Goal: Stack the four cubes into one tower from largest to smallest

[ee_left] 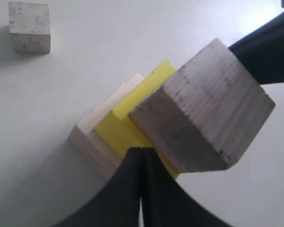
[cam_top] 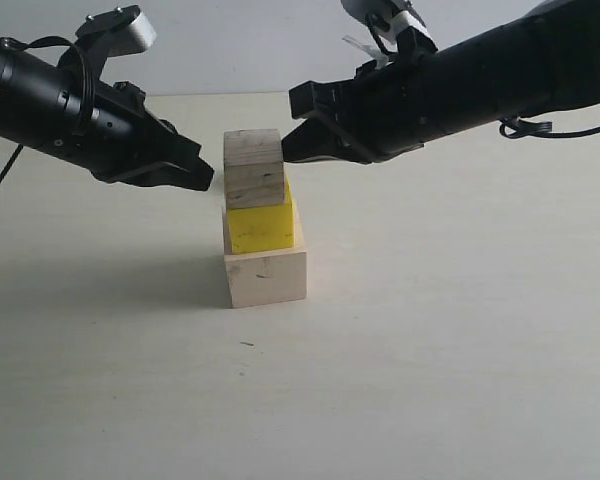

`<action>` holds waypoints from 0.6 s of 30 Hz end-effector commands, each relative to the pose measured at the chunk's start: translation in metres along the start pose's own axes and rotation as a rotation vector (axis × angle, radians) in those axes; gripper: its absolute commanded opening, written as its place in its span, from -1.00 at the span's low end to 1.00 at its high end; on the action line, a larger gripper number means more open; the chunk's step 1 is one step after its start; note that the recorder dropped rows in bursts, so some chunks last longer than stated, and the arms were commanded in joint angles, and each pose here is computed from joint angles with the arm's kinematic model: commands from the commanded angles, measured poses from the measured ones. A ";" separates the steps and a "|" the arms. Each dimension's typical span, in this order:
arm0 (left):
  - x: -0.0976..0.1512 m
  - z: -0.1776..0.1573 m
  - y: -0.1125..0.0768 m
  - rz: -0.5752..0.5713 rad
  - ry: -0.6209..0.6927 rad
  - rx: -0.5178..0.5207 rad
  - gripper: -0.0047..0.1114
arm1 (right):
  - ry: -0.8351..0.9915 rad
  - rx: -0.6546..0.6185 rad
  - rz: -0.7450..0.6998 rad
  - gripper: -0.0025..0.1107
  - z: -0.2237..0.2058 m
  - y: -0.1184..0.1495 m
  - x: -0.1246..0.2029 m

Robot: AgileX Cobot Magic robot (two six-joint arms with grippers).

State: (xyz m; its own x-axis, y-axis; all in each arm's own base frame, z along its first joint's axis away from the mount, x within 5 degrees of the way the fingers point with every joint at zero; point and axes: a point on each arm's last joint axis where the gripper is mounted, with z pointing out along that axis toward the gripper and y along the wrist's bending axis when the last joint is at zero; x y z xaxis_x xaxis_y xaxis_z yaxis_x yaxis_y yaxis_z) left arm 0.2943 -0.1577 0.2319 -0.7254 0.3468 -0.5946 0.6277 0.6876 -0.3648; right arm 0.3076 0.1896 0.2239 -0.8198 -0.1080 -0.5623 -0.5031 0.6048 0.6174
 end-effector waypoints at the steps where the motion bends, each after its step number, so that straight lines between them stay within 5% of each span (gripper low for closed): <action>1: -0.001 -0.002 -0.004 -0.007 -0.007 0.011 -0.92 | -0.025 -0.012 -0.003 -0.96 0.005 -0.002 -0.002; 15: 0.000 -0.002 -0.004 -0.007 0.000 0.019 -0.92 | -0.038 -0.007 -0.014 -0.96 0.005 -0.003 -0.003; 18: -0.004 -0.012 -0.005 0.009 -0.036 -0.015 -0.92 | -0.065 0.071 -0.067 -0.96 -0.014 -0.005 -0.010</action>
State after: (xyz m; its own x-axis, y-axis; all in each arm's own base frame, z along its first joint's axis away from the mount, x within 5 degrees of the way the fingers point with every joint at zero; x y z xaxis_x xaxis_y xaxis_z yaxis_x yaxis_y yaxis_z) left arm 0.2921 -0.1575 0.2345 -0.7217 0.3545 -0.5945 0.6352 0.6805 -0.3653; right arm 0.3132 0.1871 0.2222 -0.7931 -0.0995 -0.6010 -0.5211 0.6217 0.5847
